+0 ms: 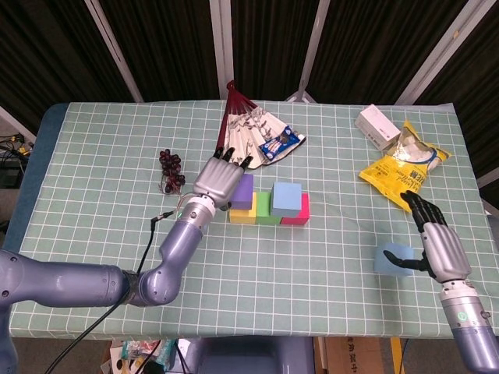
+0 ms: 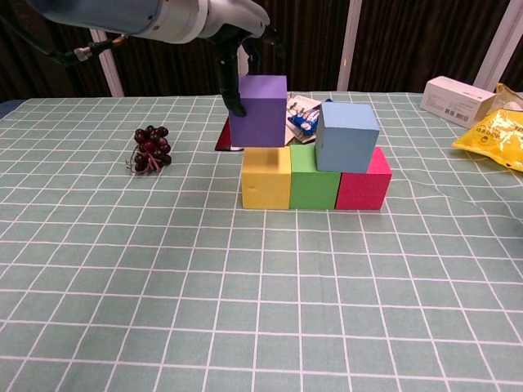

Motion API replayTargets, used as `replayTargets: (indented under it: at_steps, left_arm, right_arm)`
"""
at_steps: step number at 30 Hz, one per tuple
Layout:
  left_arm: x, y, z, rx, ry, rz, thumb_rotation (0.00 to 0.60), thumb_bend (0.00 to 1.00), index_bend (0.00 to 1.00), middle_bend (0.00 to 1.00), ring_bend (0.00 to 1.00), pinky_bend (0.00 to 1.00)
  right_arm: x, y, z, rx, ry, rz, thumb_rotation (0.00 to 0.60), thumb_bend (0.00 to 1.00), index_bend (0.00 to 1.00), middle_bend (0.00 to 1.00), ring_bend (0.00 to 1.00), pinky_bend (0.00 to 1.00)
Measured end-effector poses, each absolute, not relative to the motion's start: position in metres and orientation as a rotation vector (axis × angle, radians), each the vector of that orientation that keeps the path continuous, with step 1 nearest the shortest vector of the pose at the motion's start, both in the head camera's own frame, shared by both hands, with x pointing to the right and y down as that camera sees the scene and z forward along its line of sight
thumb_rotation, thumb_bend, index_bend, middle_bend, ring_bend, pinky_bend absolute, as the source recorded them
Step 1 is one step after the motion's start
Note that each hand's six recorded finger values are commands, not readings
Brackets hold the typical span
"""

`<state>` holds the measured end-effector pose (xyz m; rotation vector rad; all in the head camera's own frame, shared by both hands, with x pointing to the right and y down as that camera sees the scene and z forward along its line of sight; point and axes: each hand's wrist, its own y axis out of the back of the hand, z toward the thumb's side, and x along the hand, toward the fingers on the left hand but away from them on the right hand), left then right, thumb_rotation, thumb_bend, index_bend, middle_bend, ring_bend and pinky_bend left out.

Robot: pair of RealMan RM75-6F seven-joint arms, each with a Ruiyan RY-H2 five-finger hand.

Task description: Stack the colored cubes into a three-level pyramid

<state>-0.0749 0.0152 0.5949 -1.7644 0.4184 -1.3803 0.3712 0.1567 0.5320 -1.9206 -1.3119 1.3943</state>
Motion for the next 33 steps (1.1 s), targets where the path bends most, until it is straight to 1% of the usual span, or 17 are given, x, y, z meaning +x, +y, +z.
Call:
replayTargets:
  at_steps: [10, 33]
  left_arm:
    - [-0.062, 0.021, 0.606, -1.729, 0.376, -1.431, 0.6, 0.34, 0.0, 0.36, 0.01, 0.0]
    - [-0.043, 0.024, 0.611, -1.733, 0.378, -1.411, 0.6, 0.34, 0.0, 0.36, 0.01, 0.0]
  right_arm:
    - [0.372, 0.155, 0.53, -1.926, -1.328, 1.385, 0.6, 0.2, 0.0, 0.0, 0.0, 0.0]
    - [0.371, 0.156, 0.531, -1.943, -1.328, 1.384, 0.6, 0.21, 0.0, 0.0, 0.0, 0.0]
